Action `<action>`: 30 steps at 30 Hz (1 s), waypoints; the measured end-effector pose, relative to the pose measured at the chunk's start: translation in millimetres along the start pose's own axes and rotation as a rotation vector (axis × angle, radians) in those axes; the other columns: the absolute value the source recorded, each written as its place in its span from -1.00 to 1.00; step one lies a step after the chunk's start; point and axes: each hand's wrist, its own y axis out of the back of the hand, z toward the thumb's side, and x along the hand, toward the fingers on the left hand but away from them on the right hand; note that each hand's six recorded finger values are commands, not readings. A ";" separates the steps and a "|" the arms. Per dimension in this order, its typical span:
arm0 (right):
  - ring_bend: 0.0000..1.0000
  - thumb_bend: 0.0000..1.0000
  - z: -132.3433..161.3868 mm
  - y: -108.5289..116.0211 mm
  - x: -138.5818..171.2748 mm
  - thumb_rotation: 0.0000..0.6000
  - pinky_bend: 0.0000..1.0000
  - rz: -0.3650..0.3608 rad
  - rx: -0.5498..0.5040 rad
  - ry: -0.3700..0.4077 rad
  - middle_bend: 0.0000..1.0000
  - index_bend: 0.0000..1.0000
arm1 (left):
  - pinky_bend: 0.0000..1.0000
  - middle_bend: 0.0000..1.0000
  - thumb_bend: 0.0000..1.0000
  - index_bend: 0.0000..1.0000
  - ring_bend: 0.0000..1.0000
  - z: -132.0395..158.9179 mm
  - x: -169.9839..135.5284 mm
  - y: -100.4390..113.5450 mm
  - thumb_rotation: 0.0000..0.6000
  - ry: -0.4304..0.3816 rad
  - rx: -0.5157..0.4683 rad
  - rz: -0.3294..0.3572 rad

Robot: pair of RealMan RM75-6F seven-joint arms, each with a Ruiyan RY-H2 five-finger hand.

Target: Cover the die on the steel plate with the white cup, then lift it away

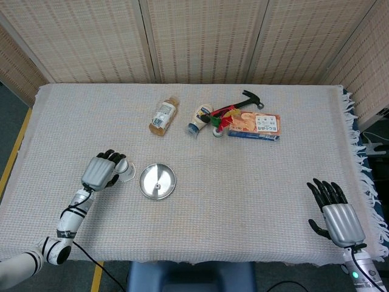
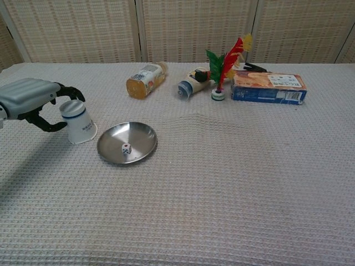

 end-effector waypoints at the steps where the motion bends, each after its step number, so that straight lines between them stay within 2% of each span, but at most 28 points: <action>1: -1.00 -0.66 -0.1 0.3 0.1 1.00 -1.00 -0.001 0.000 -0.001 -1.00 -1.00 | -0.29 -0.37 -0.28 -0.34 -0.57 -0.9 0.0 0.0 1.00 0.002 0.005 0.002; 8: -1.00 -0.66 0.0 -0.6 0.0 1.00 -1.00 0.002 0.001 -0.001 -1.00 -1.00 | -0.17 -0.14 -0.28 -0.10 -0.37 -0.7 -1.4 1.3 1.00 -0.001 0.012 0.019; 13: -1.00 -0.66 0.2 -0.5 0.2 1.00 -1.00 0.002 0.000 -0.002 -1.00 -1.00 | -0.11 -0.01 -0.27 -0.02 -0.25 0.9 -1.9 4.4 1.00 -0.008 0.011 0.041; 21: -1.00 -0.66 1.8 -2.0 0.0 1.00 -1.00 0.011 -0.002 0.008 -1.00 -1.00 | -0.10 0.08 -0.27 -0.01 -0.20 10.0 -11.5 17.0 1.00 -0.039 0.001 0.089; 30: -1.00 -0.66 5.2 1.4 5.7 1.00 -1.00 0.004 -0.012 0.031 -1.00 -1.00 | -0.08 0.08 -0.27 -0.02 -0.20 49.8 -35.0 30.2 1.00 -0.140 -0.064 0.108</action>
